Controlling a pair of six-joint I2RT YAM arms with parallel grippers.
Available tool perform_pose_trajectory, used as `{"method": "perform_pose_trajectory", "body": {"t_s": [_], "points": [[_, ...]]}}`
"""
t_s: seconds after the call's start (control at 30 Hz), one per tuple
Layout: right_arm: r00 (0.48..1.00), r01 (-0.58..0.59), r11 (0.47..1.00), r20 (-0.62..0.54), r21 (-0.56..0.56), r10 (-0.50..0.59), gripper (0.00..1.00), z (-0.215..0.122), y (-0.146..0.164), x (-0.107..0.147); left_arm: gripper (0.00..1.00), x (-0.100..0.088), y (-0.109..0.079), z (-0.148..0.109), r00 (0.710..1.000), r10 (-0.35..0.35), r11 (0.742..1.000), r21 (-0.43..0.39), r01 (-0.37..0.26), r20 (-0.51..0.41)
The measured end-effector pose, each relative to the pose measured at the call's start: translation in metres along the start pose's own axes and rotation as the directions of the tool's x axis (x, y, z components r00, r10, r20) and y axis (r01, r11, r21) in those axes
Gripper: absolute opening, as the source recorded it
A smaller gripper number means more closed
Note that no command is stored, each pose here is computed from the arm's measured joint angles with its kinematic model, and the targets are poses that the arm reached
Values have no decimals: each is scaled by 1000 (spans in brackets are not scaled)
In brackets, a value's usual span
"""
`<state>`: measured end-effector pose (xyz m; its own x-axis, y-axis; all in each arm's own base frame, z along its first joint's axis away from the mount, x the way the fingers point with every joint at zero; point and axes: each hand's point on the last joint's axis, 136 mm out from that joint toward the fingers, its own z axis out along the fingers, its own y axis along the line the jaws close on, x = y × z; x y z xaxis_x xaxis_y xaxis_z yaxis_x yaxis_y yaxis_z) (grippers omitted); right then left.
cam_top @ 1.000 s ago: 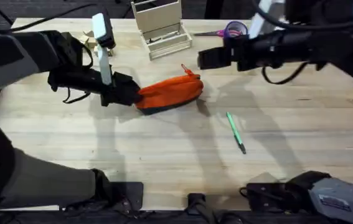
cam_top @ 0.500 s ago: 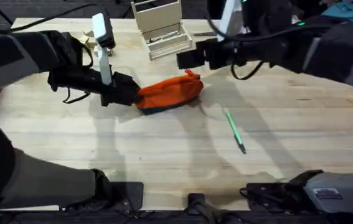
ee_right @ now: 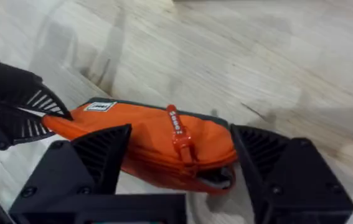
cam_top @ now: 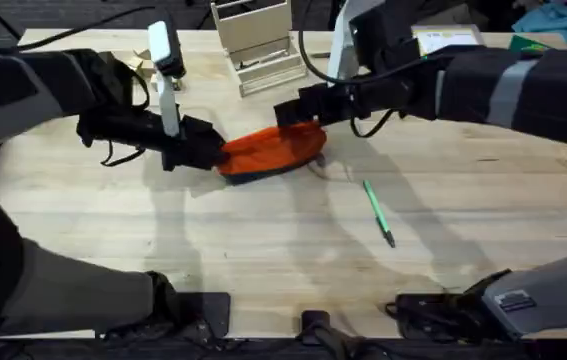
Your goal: Unzip the bag, pick up the pens from the table one at a time and place them inside, then zip the bag closed.
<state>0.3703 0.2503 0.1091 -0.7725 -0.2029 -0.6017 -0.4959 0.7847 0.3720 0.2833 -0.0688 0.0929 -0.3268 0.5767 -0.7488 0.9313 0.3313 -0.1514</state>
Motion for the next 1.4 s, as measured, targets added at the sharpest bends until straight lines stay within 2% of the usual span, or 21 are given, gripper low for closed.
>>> {"method": "perform_pose_trajectory", "body": {"t_s": [0.03, 0.2, 0.33, 0.37, 0.47, 0.53, 0.9, 1.13, 1.4], "points": [[1000, -6, 1000, -13, 2, 6, 826, 4, -2, 4, 43, 0, 0, 0, 1000, 0, 1000, 0, 0, 0], [1000, -8, 1000, -13, 1, 8, 573, 4, -2, 4, 43, 0, 0, 0, 1000, 0, 1000, 0, 0, 0], [1000, -9, 1000, -14, -5, 9, 447, 4, -1, 4, 43, 0, 0, 0, 1000, 0, 1000, 0, 0, 0], [1000, -9, 1000, -14, -5, 8, 373, 4, -1, 4, 43, 0, 0, 0, 1000, 0, 1000, 0, 0, 0], [1000, -13, 1000, -15, -5, 13, 63, 4, -1, 4, 43, 0, 0, 0, 1000, 0, 1000, 0, 0, 0], [1000, -11, 1000, -14, -5, 11, 36, 4, -1, 4, 43, 0, 0, 0, 1000, 0, 1000, 0, 0, 0], [1000, -7, 1000, -4, -7, 7, 34, 0, 2, 1, 44, 0, 0, 0, 1000, 0, 1000, 0, 0, 0], [999, 12, 1000, 35, -12, -11, 34, -16, 11, -10, 44, 1, 0, 0, 1000, -2, 1000, -2, 2, -2], [998, 49, 999, 31, -24, -48, 33, -14, 29, -7, 44, 2, 1, -1, 1000, -3, 1000, -4, 3, -4]]}}
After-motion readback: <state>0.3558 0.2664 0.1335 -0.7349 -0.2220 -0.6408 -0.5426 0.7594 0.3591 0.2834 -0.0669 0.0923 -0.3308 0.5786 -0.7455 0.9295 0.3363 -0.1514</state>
